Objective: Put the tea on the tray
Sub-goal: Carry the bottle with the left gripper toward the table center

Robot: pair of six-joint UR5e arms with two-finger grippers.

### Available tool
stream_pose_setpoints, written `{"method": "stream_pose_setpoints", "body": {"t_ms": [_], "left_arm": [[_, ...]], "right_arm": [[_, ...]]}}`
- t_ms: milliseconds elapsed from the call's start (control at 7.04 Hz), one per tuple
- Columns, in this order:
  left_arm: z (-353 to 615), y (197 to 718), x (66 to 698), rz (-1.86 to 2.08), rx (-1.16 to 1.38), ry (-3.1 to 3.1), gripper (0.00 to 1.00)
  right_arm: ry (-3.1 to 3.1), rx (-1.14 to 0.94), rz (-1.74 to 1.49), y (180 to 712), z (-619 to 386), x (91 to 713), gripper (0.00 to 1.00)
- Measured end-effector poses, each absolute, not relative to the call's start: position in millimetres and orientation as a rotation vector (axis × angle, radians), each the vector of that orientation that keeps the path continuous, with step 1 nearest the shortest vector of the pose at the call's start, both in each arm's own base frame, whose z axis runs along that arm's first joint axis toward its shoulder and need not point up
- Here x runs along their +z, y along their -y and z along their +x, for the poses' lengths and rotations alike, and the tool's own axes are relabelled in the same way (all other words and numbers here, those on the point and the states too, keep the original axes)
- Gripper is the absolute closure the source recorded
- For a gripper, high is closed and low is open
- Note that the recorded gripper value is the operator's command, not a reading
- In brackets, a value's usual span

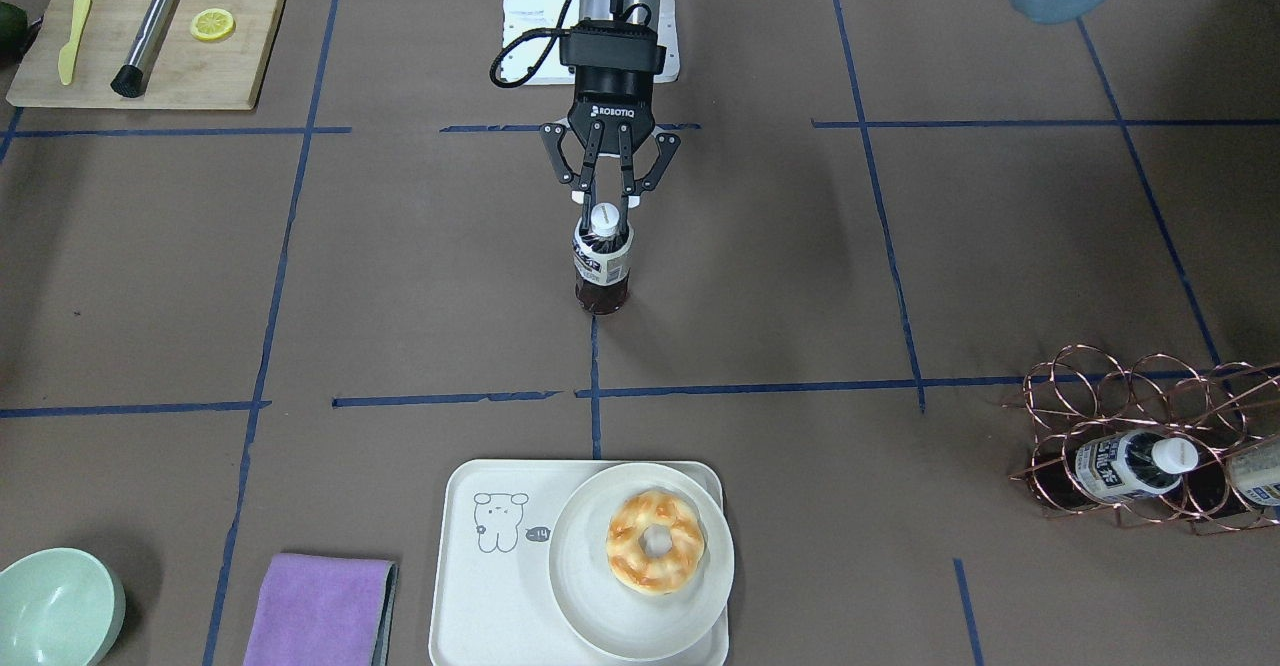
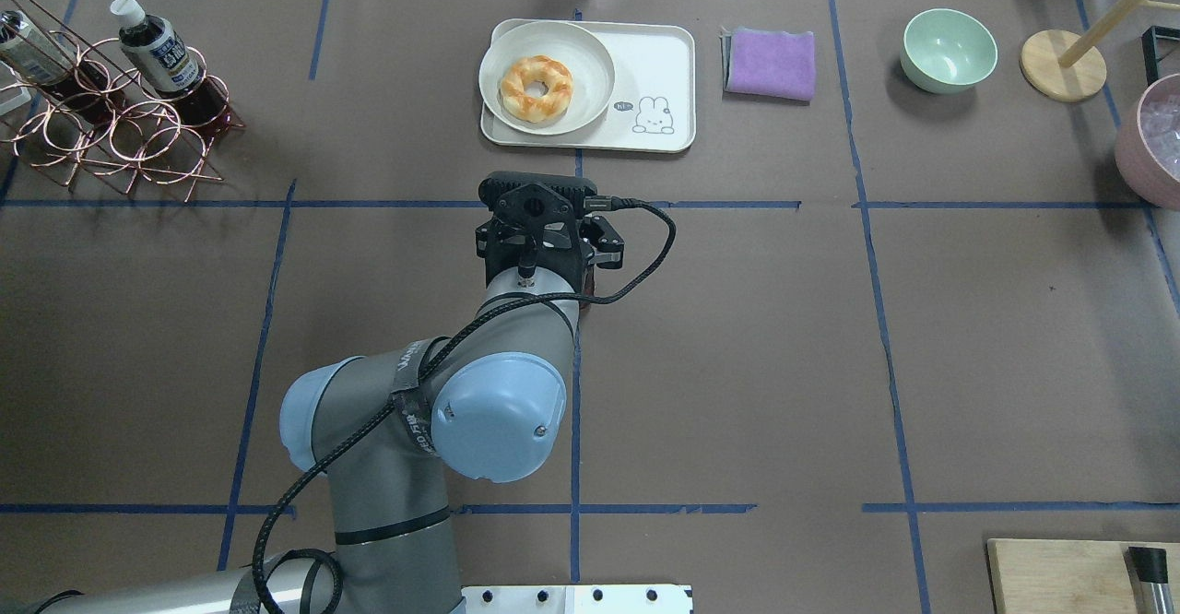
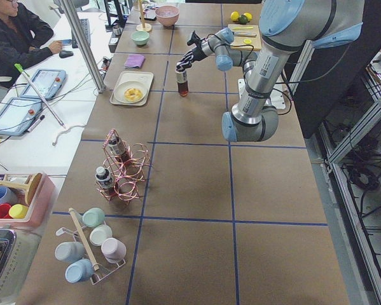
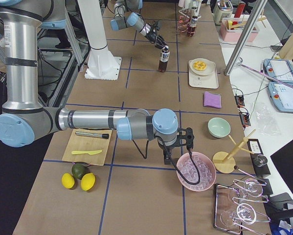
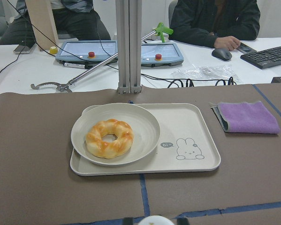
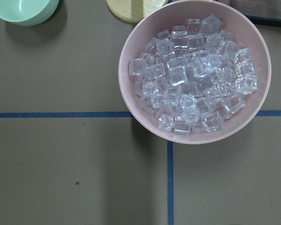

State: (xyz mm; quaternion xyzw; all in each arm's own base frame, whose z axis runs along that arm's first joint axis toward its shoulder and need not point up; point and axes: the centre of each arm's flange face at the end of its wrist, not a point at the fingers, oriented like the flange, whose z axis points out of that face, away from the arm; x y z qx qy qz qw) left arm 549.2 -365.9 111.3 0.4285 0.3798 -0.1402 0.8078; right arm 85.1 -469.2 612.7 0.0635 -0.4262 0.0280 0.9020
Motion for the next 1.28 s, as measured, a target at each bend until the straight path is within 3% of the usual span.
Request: {"method": "stream_pose_setpoints", "body": {"t_ms": [142,1279], "left_arm": [[549,366,110,0.918,-0.307,-0.829,0.00],[479,365,82,0.910,-0.328,-0.947,0.00]], "right_arm": [[0.882,0.058,0.132,469,85,612,0.00],[0.879,0.042,0.171,476,86,591,0.00]]}}
